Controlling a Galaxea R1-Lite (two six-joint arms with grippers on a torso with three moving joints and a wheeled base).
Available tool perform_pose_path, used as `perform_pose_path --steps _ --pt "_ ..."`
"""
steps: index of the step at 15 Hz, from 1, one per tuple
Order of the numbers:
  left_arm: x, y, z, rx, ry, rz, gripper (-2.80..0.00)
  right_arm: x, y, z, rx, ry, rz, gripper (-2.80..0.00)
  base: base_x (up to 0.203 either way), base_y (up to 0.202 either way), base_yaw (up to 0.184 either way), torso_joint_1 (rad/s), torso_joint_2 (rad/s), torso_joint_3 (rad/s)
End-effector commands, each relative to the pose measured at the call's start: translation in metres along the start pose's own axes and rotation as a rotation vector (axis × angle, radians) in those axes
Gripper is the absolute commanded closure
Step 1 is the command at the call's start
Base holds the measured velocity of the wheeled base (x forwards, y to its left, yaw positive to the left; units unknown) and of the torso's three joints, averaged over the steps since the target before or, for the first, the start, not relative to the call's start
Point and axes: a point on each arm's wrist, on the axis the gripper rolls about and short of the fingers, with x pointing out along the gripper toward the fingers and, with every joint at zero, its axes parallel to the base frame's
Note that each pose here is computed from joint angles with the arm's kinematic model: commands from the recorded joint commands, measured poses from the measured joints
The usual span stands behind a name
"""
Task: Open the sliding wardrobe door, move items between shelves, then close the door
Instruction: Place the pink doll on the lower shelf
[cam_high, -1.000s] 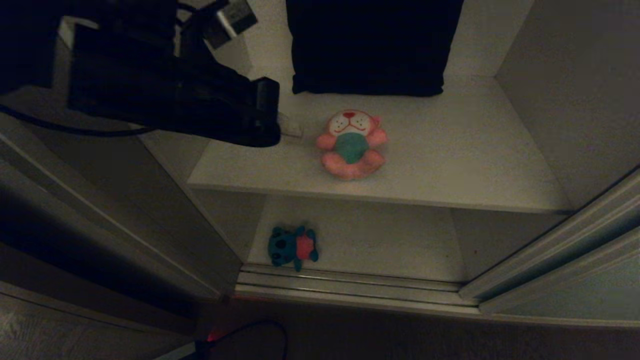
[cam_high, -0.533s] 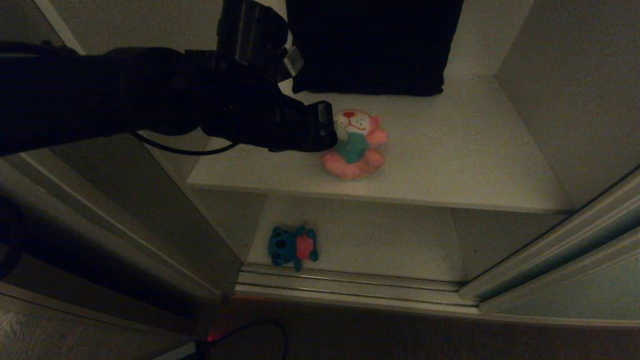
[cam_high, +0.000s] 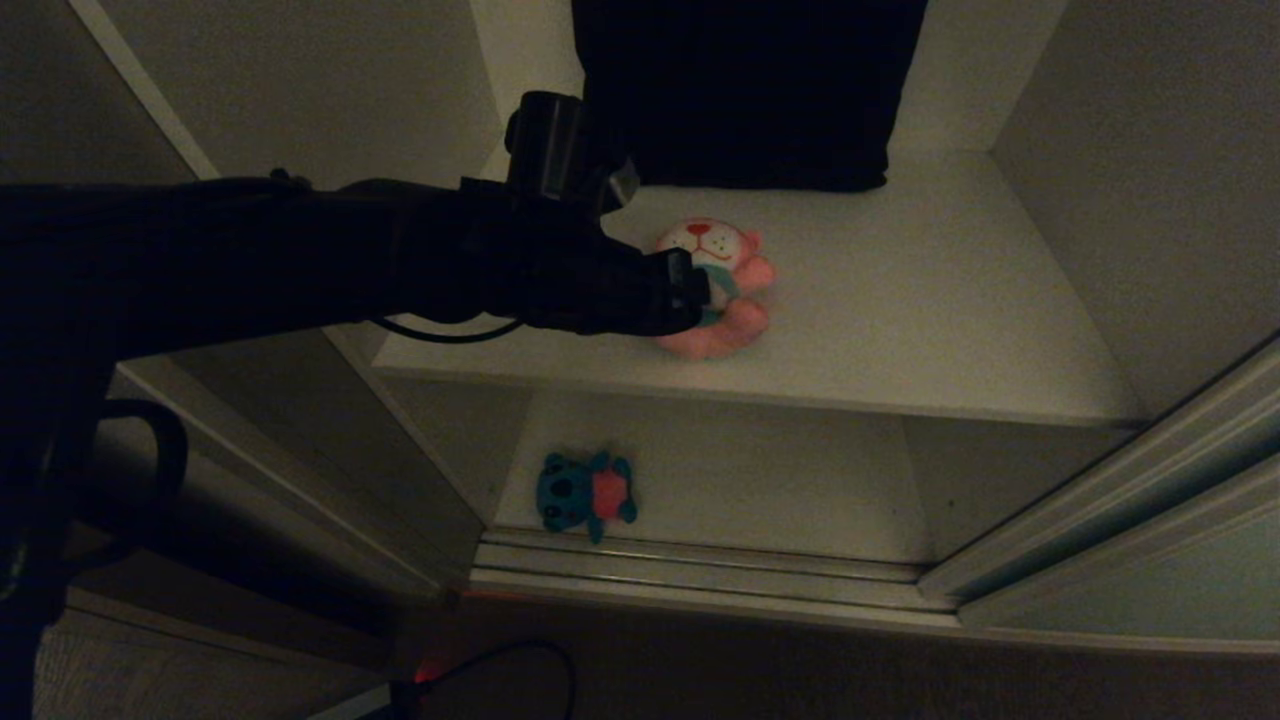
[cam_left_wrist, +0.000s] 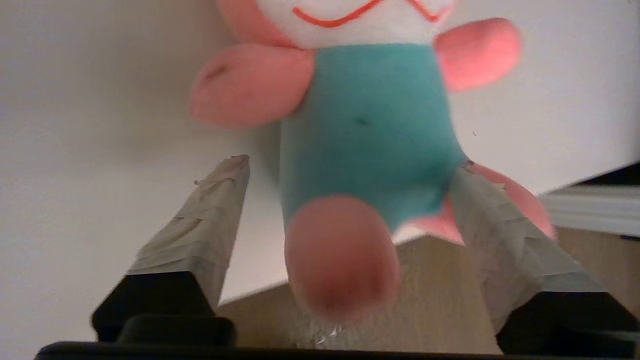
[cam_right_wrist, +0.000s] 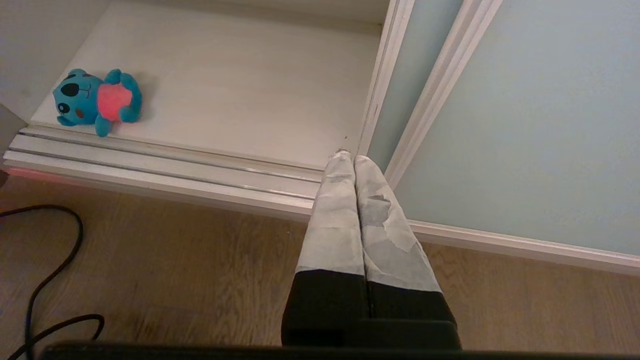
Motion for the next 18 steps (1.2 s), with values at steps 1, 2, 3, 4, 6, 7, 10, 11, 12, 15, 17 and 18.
perform_pose_path --steps 1,2,3,4,6,7,10,11,12,15,17,18 --pt "0.011 0.004 -0.007 -0.015 0.02 0.008 -2.8 0.0 0.0 -0.001 0.0 0.006 0.001 0.0 0.0 0.0 0.0 0.0 0.0 0.0" --pt "0.012 0.004 -0.006 -0.022 0.01 0.004 -2.8 0.0 0.0 -0.001 0.0 0.005 0.001 0.0 0.0 0.0 0.0 0.0 0.0 0.0" --pt "0.014 0.003 -0.005 -0.032 -0.015 -0.003 -2.8 0.0 0.0 -0.001 0.0 0.005 0.0 0.0 0.0 0.0 0.0 0.0 0.0 0.0" --pt "0.017 0.004 -0.005 -0.035 -0.025 -0.006 0.0 0.0 0.0 -0.001 0.0 0.005 0.0 0.0 0.0 0.0 0.0 0.0 0.0 0.0" --pt "0.016 0.003 -0.003 -0.04 -0.036 -0.011 0.0 0.0 0.0 -0.001 0.0 0.006 0.002 0.0 0.0 0.0 0.0 0.0 0.0 0.0" --pt "0.014 0.003 -0.002 -0.043 -0.039 -0.015 0.0 0.0 0.0 -0.001 0.0 0.004 0.0 0.0 0.0 0.0 0.0 0.0 0.0 0.0" --pt "0.013 0.0 -0.005 -0.072 -0.014 -0.015 0.0 0.0 0.0 -0.001 0.0 0.004 0.0 0.0 0.0 0.0 0.0 0.0 0.0 0.0" --pt "0.012 -0.002 -0.007 -0.079 0.005 -0.006 0.0 0.0 0.0 -0.001 0.0 0.005 0.0 0.0 0.0 0.0 0.0 0.0 0.0 0.0" --pt "0.007 -0.003 -0.005 -0.079 -0.003 0.006 0.0 0.0 0.0 -0.001 0.0 0.005 0.0 0.0 0.0 0.0 0.0 0.0 0.0 0.0" --pt "-0.025 -0.013 0.014 -0.066 -0.069 -0.004 0.0 0.0 0.0 -0.001 0.0 0.006 0.0 0.0 0.0 0.0 0.0 0.0 0.0 0.0" --pt "-0.048 -0.018 0.025 -0.063 -0.103 -0.008 0.0 0.0 0.0 -0.001 0.0 0.004 0.001 0.0 0.0 0.0 0.0 0.0 0.0 0.0" --pt "-0.06 -0.02 0.029 -0.063 -0.108 -0.002 0.0 0.0 0.0 -0.001 0.0 0.006 0.0 0.0 0.0 0.0 0.0 0.0 0.0 0.0"
